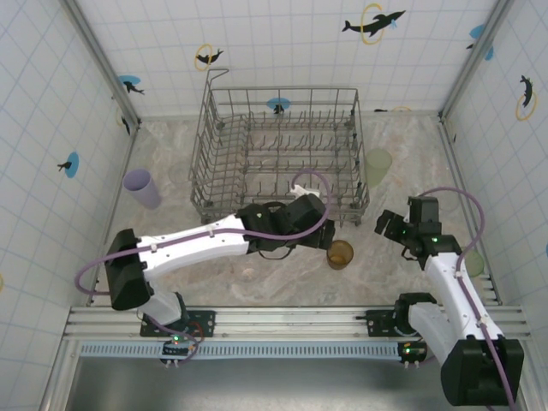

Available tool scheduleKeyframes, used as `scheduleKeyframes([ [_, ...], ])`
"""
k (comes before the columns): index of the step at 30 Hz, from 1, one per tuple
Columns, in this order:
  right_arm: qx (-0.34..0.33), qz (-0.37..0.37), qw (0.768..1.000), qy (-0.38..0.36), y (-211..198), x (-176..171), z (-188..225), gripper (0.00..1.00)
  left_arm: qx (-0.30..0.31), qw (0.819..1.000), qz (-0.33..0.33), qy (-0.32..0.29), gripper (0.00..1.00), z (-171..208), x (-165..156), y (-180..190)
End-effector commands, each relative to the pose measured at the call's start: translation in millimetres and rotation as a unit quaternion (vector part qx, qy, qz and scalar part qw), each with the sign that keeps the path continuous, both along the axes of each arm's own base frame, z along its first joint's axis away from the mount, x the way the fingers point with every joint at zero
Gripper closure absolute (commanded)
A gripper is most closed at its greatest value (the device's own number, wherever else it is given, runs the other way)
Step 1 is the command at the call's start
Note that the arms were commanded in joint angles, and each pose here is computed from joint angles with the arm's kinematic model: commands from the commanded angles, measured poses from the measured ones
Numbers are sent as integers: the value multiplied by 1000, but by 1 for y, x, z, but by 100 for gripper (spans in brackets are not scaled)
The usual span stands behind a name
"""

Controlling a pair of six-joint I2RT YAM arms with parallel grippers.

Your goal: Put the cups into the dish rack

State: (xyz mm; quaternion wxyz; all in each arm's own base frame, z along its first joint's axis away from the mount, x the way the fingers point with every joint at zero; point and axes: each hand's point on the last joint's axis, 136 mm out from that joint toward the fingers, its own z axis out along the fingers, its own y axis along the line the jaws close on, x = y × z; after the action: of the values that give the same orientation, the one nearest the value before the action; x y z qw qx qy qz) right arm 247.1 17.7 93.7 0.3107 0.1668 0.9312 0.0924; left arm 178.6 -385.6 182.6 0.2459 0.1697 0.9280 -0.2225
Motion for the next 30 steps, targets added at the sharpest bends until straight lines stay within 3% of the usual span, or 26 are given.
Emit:
scheduleKeyframes([
  [1,3,3,1000,0,-1,-2,2,0,2,1000,-10,13,3,-15,-7,-9],
  [19,6,-5,1000,5,-9,-6,-6,0,86,994,-40,56,27,-104,-19,-20],
  [27,1,-9,1000,2,-12,-4,-1,0,95,993,-44,63,50,-122,-18,-26],
  [30,-3,-9,1000,2,-14,-2,1,0,89,993,-42,58,66,-121,-16,-30],
])
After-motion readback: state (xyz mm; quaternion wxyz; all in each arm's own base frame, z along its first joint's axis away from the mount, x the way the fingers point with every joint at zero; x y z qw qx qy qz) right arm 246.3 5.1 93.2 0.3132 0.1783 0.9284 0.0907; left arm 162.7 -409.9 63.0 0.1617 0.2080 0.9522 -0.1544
